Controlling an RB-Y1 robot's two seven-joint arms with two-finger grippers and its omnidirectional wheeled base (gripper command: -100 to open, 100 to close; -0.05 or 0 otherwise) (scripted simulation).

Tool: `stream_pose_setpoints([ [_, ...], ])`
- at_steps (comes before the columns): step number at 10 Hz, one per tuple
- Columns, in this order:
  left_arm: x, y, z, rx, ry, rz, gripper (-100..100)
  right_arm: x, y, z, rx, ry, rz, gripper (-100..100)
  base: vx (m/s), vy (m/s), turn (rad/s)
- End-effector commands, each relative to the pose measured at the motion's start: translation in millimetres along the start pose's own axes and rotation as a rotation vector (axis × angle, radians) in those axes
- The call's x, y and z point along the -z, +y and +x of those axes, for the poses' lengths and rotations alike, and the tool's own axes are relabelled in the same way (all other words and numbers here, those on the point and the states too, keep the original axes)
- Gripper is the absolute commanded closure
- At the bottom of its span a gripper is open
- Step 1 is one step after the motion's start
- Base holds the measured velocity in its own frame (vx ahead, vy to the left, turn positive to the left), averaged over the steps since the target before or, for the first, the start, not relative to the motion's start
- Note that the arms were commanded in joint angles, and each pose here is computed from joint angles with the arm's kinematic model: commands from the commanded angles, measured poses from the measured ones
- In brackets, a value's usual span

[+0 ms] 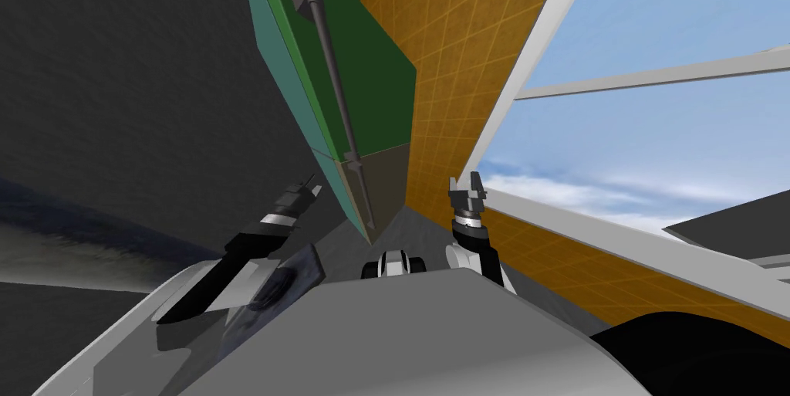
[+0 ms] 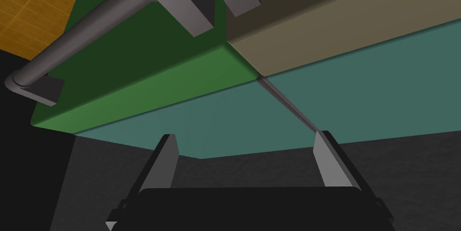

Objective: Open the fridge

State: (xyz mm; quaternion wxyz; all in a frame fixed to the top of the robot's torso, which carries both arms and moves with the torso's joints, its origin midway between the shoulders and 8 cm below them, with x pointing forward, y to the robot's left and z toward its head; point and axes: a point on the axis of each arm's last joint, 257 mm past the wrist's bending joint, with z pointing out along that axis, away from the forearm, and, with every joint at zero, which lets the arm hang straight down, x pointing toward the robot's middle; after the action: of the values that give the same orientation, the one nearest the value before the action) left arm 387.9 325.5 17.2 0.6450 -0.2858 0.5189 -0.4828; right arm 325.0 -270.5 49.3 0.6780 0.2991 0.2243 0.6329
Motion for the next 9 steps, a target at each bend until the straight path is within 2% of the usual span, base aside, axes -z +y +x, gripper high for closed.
stream_pose_setpoints([
  [1, -1.6, 12.8, -11.1, -0.026, 0.002, -0.067, -100, 0.0, 0.0, 0.0, 0.0, 0.0, 0.0, 0, 0.013, -0.037, -0.029],
  [4, -4.7, 24.2, -25.9, -0.063, 0.004, -0.135, -100, 0.0, 0.0, 0.0, 0.0, 0.0, 0.0, 0, 0.023, -0.058, -0.031],
  [5, -4.4, 26.1, -26.8, -0.063, 0.001, -0.143, -100, 0.0, 0.0, 0.0, 0.0, 0.0, 0.0, 0, 0.015, -0.047, -0.015],
  [9, -8.8, 39.7, -52.0, -0.123, -0.01, -0.247, -100, 0.0, 0.0, 0.0, 0.0, 0.0, 0.0, 0, 0.018, -0.056, -0.03],
])
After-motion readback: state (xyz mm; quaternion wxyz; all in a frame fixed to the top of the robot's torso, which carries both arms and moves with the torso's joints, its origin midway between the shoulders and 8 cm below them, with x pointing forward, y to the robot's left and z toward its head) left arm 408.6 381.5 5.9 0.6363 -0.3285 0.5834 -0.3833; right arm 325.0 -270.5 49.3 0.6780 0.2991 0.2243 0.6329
